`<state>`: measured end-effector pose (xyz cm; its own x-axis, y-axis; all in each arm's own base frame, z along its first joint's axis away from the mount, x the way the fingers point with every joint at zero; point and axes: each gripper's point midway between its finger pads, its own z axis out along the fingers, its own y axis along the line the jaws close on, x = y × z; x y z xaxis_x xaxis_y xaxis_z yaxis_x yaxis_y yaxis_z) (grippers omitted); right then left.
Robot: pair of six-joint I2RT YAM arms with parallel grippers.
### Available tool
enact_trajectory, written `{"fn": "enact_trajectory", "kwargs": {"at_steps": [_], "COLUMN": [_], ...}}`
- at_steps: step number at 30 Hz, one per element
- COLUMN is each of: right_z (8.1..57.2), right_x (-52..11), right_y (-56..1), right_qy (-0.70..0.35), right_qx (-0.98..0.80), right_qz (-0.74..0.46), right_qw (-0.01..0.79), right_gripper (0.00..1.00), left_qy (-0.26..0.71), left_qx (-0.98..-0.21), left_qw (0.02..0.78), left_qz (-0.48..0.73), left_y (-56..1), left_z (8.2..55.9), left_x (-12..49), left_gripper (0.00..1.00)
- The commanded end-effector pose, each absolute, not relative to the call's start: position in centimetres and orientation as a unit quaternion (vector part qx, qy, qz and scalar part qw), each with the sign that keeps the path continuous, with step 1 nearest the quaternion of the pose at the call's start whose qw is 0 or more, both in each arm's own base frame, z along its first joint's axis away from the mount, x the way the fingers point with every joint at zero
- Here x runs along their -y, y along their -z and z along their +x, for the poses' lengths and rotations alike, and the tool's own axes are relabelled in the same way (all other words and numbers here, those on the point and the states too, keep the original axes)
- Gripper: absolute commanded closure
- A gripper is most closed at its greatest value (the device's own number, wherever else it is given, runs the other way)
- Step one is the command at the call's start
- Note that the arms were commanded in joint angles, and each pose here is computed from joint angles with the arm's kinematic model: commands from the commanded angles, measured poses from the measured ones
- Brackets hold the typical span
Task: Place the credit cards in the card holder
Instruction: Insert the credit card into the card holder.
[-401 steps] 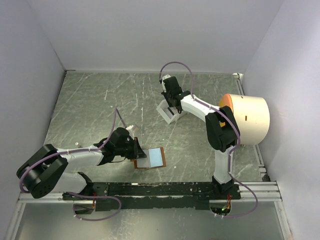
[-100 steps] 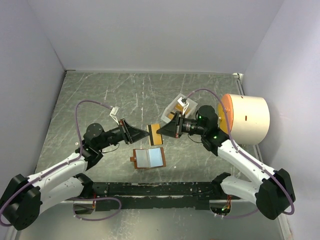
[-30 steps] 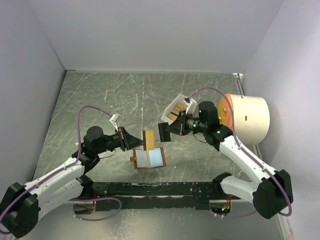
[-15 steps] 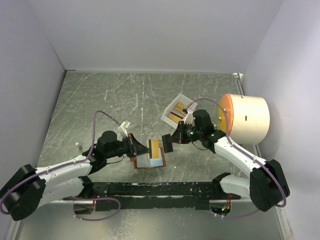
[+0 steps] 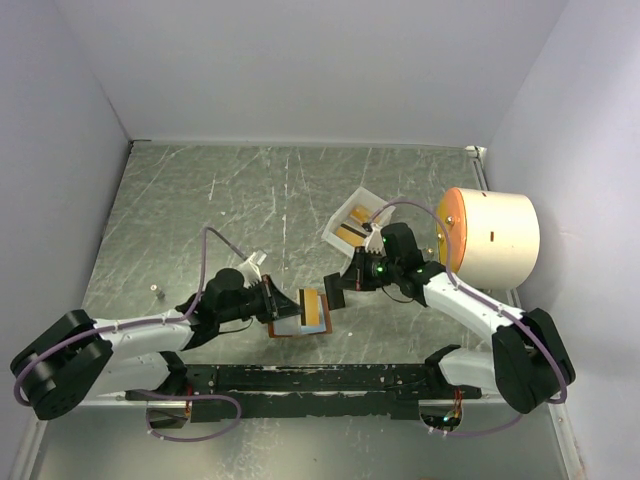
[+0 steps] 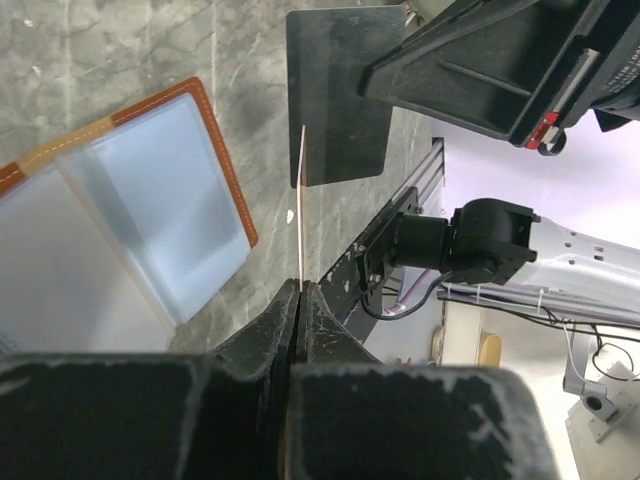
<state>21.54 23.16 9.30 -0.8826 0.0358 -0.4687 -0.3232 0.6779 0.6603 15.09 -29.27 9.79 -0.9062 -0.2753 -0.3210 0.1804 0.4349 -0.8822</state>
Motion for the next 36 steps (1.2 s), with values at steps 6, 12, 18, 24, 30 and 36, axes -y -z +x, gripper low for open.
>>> {"fn": "enact_trajectory", "kwargs": {"at_steps": [6,12,18,24,30,36], "right_z": [20.8,19.9,18.9,18.6,18.9,19.1], "right_x": [-24.0,-25.3,-26.7,-26.4,-25.2,-24.9], "right_y": [-7.8,-7.9,-6.7,-4.8,-3.3,-2.6], "right_qy": [-0.398,-0.427,-0.436,-0.409,-0.362,-0.348], "right_qx": [-0.887,-0.877,-0.878,-0.893,-0.913,-0.919], "right_qz": [-0.089,-0.098,-0.105,-0.104,-0.103,-0.103], "right_qw": [0.215,0.195,0.167,0.157,0.157,0.151], "right_gripper": [1.0,1.0,1.0,1.0,1.0,1.0], "left_qy": [0.483,0.474,0.452,0.449,0.453,0.444], "left_qx": [-0.843,-0.841,-0.852,-0.861,-0.863,-0.869], "left_qw": [0.233,0.254,0.255,0.229,0.211,0.208], "left_qz": [-0.047,-0.063,-0.066,-0.074,-0.071,-0.061], "left_y": [-7.1,-6.8,-5.8,-4.1,-3.6,-3.4], "left_z": [15.5,15.7,15.7,15.2,15.0,15.2], "left_x": [27.7,26.5,25.5,25.0,25.0,25.0], "left_gripper": [0.93,0.93,0.93,0.93,0.93,0.93]}}
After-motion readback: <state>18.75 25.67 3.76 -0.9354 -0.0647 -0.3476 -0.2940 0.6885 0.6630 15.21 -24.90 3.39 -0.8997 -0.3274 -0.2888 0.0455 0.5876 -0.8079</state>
